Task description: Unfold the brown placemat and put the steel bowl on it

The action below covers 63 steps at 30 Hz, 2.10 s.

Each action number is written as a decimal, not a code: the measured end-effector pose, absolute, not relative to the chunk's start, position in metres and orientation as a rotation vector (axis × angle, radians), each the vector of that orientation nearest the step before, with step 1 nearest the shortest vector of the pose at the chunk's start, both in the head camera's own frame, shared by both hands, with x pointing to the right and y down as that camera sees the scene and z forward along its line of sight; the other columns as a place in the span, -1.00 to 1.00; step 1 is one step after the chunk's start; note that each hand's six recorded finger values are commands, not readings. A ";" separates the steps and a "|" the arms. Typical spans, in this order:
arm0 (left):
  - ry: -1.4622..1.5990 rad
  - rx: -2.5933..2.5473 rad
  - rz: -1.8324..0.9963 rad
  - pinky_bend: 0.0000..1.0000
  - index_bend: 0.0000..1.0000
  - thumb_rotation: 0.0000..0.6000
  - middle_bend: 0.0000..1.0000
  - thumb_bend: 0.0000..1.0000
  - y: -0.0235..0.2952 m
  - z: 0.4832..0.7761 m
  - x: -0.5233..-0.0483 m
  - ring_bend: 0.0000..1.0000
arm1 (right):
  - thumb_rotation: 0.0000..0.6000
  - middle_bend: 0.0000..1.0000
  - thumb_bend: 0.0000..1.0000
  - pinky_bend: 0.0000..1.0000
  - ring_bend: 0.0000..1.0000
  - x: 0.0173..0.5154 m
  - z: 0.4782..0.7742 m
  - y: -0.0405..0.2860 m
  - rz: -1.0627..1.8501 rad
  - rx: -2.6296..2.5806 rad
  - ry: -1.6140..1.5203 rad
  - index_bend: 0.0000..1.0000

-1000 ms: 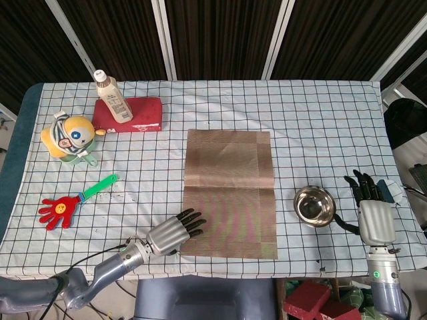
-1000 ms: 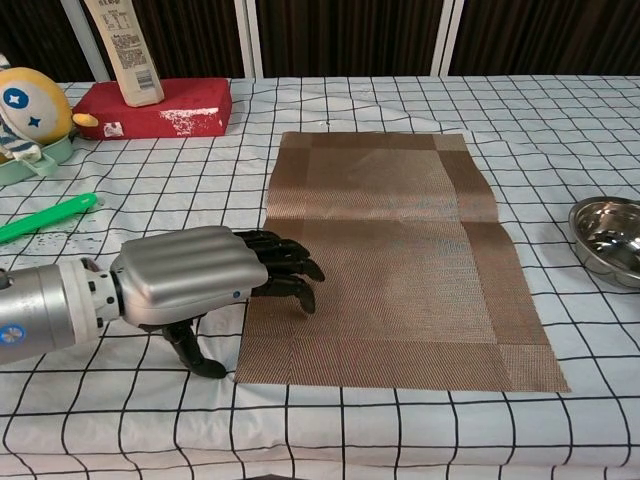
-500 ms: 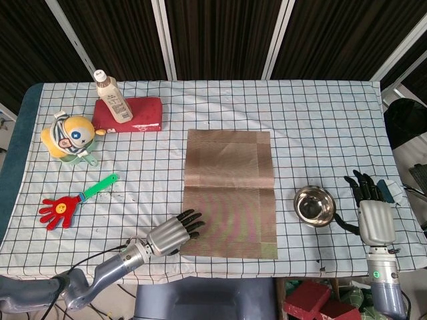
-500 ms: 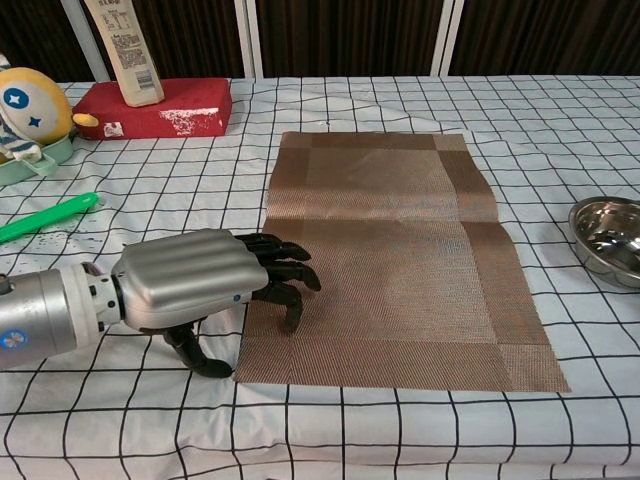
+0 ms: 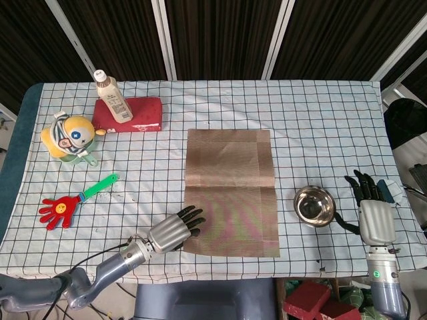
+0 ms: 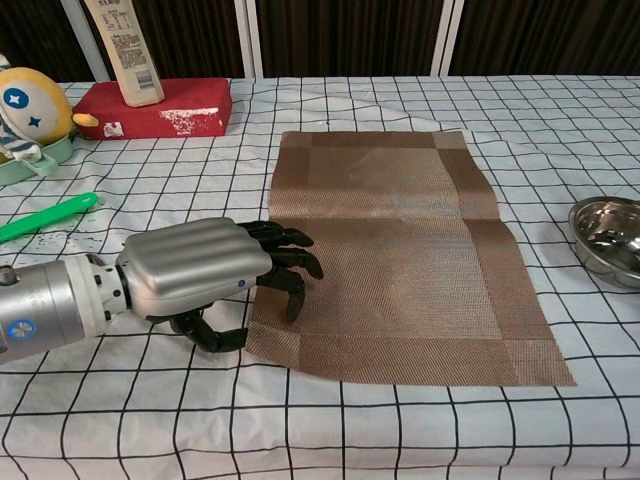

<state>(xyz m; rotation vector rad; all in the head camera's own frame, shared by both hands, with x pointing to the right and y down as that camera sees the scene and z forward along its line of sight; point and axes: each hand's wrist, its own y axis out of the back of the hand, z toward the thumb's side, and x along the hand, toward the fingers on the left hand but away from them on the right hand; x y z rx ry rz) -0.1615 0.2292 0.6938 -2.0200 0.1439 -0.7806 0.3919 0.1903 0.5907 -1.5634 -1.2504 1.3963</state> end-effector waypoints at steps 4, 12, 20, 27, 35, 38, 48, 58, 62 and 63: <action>0.140 -2.021 -0.784 -0.81 -0.19 1.00 -0.68 -0.20 0.230 0.697 -0.160 -0.94 | 1.00 -0.90 -0.66 -0.68 -0.92 0.392 0.591 0.190 1.398 -1.562 -1.253 -0.67; 0.176 -2.025 -0.765 -0.78 -0.02 1.00 -0.57 -0.18 0.228 0.695 -0.158 -0.90 | 1.00 -0.90 -0.66 -0.68 -0.92 0.392 0.591 0.190 1.399 -1.562 -1.254 -0.67; 0.223 -2.029 -0.743 -0.76 0.14 1.00 -0.48 -0.18 0.224 0.692 -0.162 -0.87 | 1.00 -0.90 -0.66 -0.68 -0.92 0.392 0.590 0.190 1.396 -1.562 -1.257 -0.67; 0.255 -2.025 -0.734 -0.76 0.24 1.00 -0.45 -0.17 0.219 0.686 -0.171 -0.87 | 1.00 -0.90 -0.66 -0.68 -0.92 0.393 0.590 0.190 1.392 -1.563 -1.266 -0.67; 0.271 -2.042 -0.698 -0.76 0.24 1.00 -0.45 -0.17 0.219 0.678 -0.167 -0.87 | 1.00 -0.90 -0.65 -0.68 -0.92 0.396 0.589 0.187 1.398 -1.551 -1.291 -0.67; 0.274 -2.051 -0.675 -0.76 0.24 1.00 -0.45 -0.17 0.221 0.672 -0.163 -0.87 | 1.00 -0.90 -0.65 -0.68 -0.92 0.398 0.588 0.185 1.400 -1.545 -1.303 -0.67; 0.261 -2.088 -0.610 -0.76 0.25 1.00 -0.46 -0.17 0.234 0.652 -0.159 -0.87 | 1.00 -0.90 -0.65 -0.68 -0.92 0.401 0.589 0.184 1.413 -1.542 -1.315 -0.67; 0.211 -2.160 -0.572 -0.76 0.26 1.00 -0.45 -0.17 0.258 0.630 -0.167 -0.87 | 1.00 -0.90 -0.65 -0.68 -0.92 0.402 0.590 0.184 1.422 -1.544 -1.325 -0.67; 0.179 -2.183 -0.573 -0.76 0.27 1.00 -0.45 -0.17 0.264 0.620 -0.176 -0.87 | 1.00 -0.90 -0.65 -0.68 -0.92 0.402 0.590 0.184 1.421 -1.545 -1.326 -0.67; 0.173 -2.182 -0.574 -0.76 0.27 1.00 -0.45 -0.17 0.264 0.617 -0.180 -0.87 | 1.00 -0.90 -0.65 -0.68 -0.92 0.402 0.590 0.184 1.420 -1.546 -1.324 -0.67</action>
